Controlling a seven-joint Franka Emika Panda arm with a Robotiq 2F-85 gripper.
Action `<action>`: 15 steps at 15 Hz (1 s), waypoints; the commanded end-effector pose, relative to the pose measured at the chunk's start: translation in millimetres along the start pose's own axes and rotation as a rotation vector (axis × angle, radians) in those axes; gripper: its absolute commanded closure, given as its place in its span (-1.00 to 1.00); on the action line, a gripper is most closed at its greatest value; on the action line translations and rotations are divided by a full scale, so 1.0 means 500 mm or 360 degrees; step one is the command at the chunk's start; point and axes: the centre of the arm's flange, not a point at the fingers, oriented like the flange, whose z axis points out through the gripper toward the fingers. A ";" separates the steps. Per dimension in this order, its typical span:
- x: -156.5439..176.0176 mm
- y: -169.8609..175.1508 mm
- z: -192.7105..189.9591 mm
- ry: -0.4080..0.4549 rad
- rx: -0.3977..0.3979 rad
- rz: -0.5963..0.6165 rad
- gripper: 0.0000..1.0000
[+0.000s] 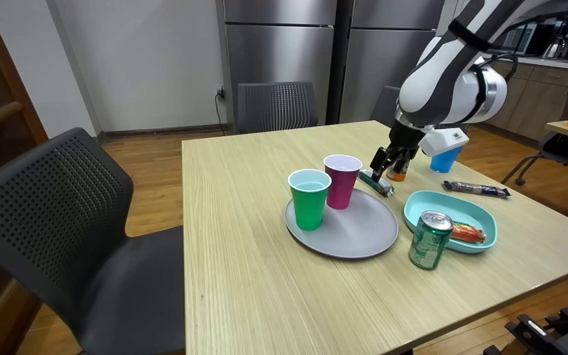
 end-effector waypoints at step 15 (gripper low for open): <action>0.033 0.031 0.066 0.0048 0.0032 0.0178 -1.00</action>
